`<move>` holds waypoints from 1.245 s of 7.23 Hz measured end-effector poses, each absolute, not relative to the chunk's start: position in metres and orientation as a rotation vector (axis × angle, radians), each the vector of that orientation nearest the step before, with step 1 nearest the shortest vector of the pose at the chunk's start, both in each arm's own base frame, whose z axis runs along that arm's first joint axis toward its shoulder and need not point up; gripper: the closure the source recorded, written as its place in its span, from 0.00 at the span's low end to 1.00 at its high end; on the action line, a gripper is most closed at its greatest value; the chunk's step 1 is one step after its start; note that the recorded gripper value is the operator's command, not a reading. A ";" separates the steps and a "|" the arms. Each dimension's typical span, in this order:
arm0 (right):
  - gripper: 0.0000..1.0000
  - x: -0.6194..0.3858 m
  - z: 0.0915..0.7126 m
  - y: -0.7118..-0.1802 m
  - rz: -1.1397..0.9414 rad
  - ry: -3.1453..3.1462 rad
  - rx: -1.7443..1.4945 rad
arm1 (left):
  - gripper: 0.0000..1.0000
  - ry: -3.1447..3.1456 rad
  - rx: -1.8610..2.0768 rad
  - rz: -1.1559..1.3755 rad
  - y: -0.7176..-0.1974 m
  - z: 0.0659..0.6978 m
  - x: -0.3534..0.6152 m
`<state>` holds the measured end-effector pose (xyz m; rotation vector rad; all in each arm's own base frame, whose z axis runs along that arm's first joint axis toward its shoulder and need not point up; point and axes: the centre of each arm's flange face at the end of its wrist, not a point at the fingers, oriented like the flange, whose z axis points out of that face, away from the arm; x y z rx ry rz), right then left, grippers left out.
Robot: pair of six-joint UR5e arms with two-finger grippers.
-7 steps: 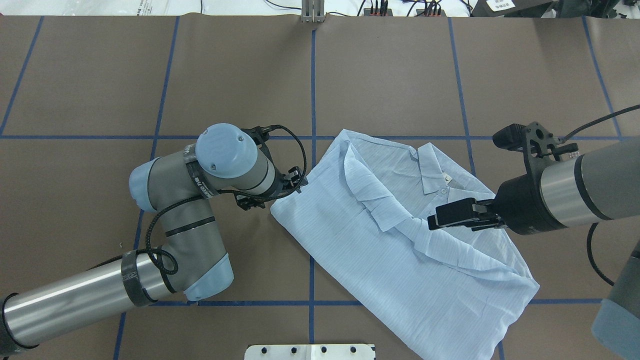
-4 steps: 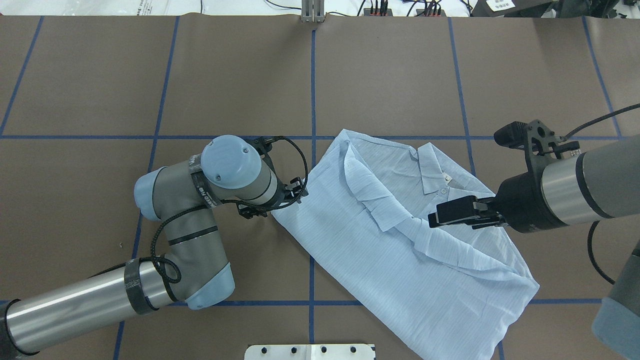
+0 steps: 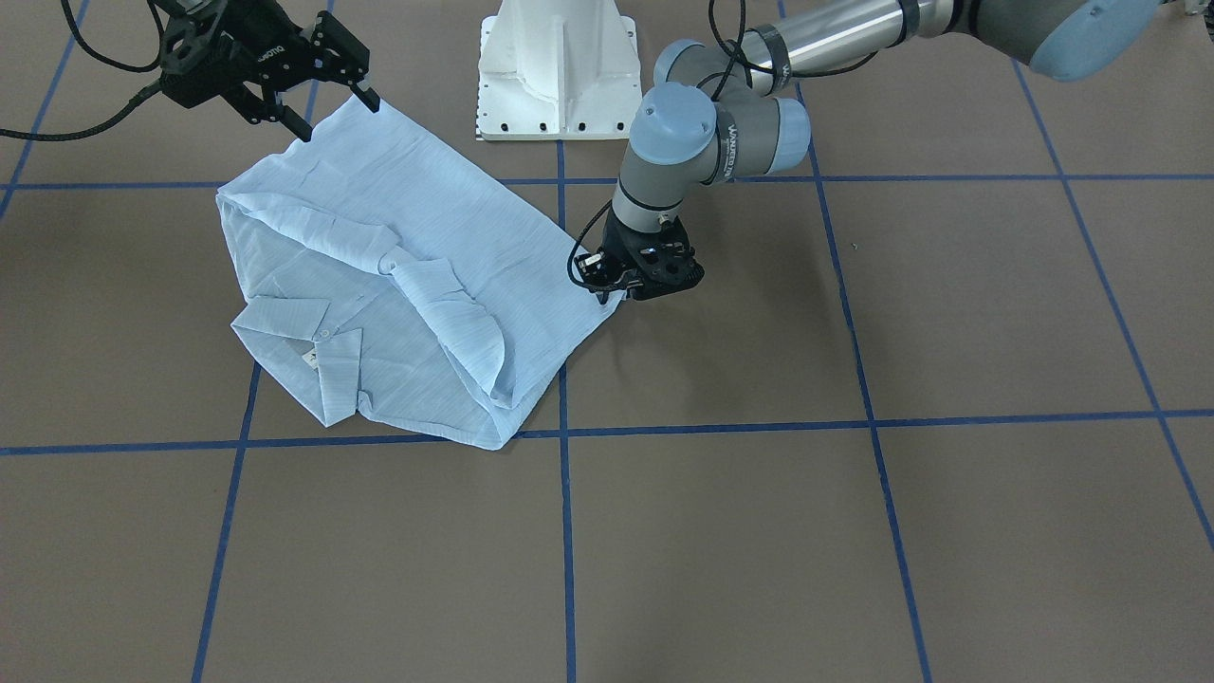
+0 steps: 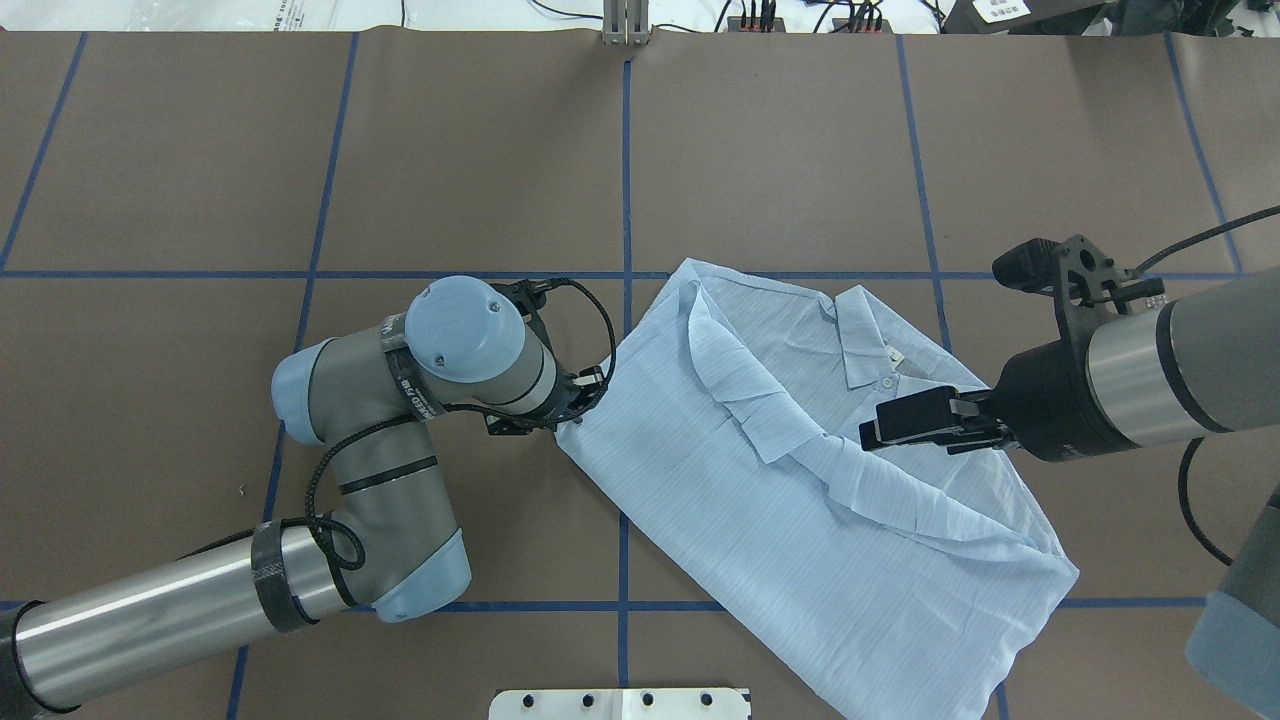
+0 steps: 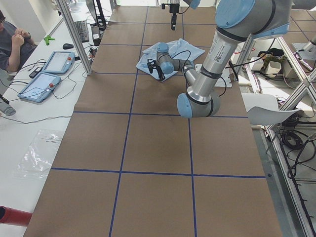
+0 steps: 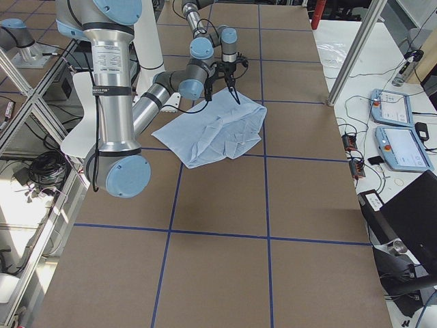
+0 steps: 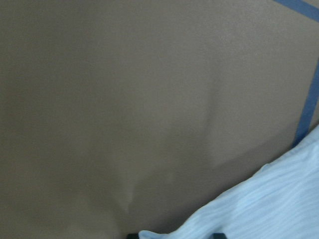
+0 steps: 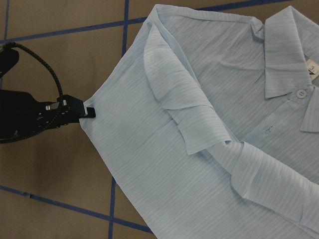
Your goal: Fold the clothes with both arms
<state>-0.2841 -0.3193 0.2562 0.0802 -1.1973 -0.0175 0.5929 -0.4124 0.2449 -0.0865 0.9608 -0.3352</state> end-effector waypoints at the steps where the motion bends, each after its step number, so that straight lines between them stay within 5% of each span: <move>1: 0.00 -0.282 0.256 -0.320 -0.014 -1.197 0.083 | 1.00 0.962 -0.086 -0.334 -0.412 0.244 0.592; 4: 0.00 -0.280 0.257 -0.323 -0.006 -1.195 0.086 | 1.00 0.965 -0.071 -0.366 -0.433 0.239 0.576; 9: 0.00 -0.278 0.256 -0.332 0.011 -1.195 0.100 | 1.00 0.892 0.102 -0.472 -0.582 0.253 0.498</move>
